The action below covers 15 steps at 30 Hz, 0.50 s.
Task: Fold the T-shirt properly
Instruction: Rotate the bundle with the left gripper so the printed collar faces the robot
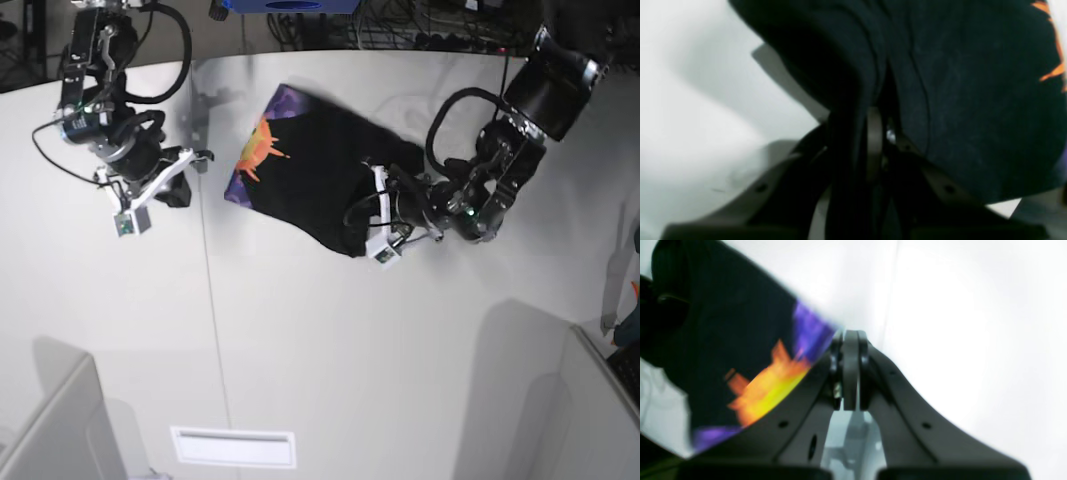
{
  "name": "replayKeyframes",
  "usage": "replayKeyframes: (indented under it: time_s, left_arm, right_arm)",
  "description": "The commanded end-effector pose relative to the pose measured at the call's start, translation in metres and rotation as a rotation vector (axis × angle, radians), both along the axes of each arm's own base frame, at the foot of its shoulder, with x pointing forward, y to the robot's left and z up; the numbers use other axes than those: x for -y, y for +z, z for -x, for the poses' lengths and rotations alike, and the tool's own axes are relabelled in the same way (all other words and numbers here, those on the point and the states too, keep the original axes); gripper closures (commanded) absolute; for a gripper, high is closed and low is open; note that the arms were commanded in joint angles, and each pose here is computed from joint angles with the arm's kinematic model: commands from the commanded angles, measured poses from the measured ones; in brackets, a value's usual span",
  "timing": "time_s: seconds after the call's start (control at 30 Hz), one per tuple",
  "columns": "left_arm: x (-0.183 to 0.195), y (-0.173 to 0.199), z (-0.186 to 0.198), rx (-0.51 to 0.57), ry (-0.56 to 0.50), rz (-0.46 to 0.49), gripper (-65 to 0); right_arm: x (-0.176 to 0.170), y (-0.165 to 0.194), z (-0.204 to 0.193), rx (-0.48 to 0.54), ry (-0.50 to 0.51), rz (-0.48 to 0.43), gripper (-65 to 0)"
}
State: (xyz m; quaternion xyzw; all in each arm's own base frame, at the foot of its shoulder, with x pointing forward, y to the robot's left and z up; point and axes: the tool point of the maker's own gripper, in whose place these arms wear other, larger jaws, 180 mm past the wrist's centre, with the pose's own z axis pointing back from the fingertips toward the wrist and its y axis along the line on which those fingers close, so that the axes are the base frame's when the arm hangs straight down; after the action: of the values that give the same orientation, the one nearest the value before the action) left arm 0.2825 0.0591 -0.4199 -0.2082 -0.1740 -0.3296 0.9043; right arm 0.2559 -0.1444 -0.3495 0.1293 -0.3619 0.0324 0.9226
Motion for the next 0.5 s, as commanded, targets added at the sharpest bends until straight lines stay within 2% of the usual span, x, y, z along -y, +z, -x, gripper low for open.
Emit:
replayKeyframes:
  time_s: [0.0,0.2,0.4,0.47]
  left_arm:
    - [-0.006,0.01,-0.015,0.052,-0.045,-0.055,0.0]
    - [0.003,0.015,-0.037,0.239,-0.37,-0.313,0.0]
    - [0.051,0.018,-0.041,0.433,-0.731,-0.443,0.0]
    - [0.062,0.015,-0.038,0.477,-0.814,-0.482,0.0]
  right_arm:
    - [0.008,0.01,-0.005,0.041,-0.005,0.015,0.0]
    - [0.043,0.01,0.0,0.035,-0.096,0.048,0.0]
    - [0.057,0.003,0.014,0.008,-0.155,0.05,0.0]
    - [0.062,0.002,0.017,0.004,-0.191,0.038,0.0]
